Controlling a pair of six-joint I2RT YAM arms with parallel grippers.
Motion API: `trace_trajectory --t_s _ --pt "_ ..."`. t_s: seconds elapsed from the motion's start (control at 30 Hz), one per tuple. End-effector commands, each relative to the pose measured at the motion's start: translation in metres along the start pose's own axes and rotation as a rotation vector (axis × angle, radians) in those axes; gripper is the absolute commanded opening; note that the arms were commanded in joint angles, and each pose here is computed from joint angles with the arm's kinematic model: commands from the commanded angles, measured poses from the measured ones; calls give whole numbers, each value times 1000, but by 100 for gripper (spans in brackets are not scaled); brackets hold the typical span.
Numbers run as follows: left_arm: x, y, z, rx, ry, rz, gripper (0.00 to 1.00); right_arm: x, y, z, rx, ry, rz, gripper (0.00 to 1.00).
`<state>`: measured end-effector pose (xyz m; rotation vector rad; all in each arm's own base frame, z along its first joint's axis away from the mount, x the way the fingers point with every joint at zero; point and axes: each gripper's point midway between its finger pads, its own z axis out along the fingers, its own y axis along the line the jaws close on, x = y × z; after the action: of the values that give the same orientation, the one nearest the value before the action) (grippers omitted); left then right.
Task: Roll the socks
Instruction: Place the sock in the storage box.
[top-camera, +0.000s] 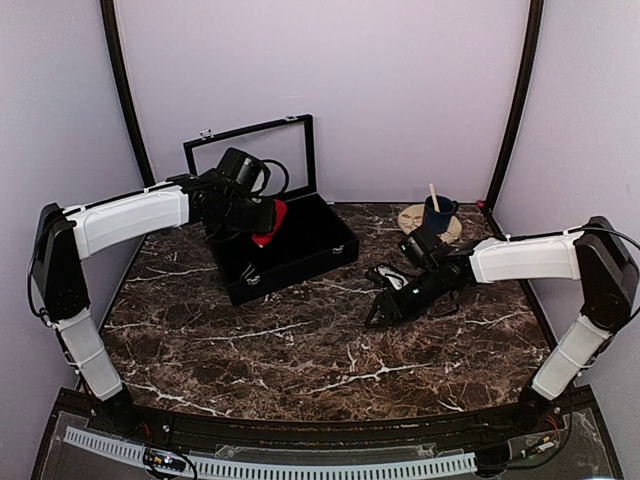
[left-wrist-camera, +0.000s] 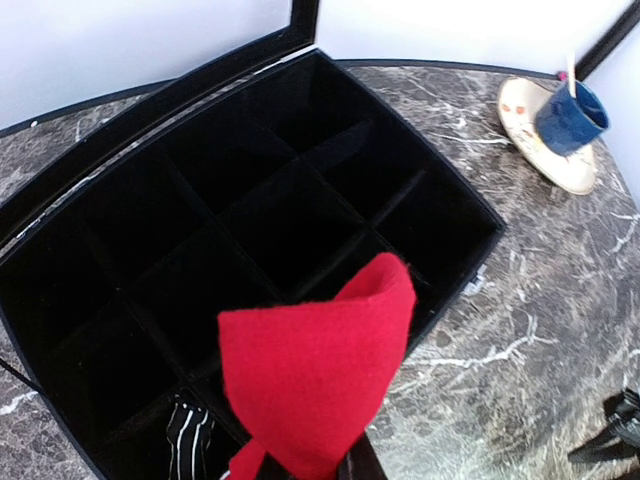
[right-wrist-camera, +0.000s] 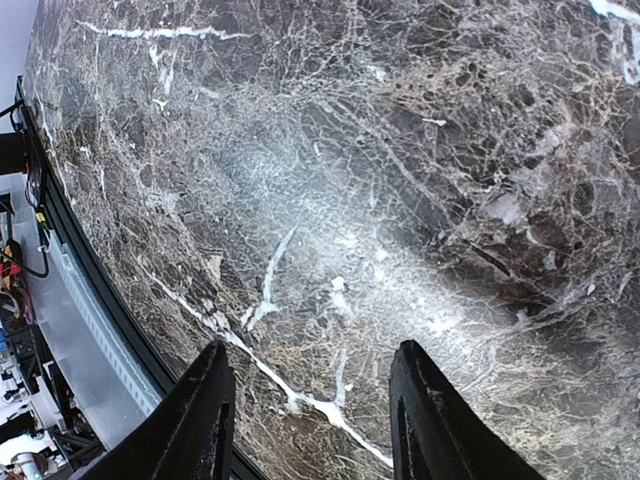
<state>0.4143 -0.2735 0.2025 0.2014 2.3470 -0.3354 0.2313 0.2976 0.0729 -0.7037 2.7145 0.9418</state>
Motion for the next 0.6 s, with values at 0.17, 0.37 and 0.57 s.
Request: trace_trajectory --t_s 0.17,0.37,0.57 --pt "15 24 38 -145 68 -86 0 -20 3 -9 14 -78 -48 49" --pt "22 22 62 -152 102 -113 0 -15 2 -7 8 -65 -51 49" --pt "35 27 77 -186 147 -122 0 -11 1 -6 9 -48 -64 49"
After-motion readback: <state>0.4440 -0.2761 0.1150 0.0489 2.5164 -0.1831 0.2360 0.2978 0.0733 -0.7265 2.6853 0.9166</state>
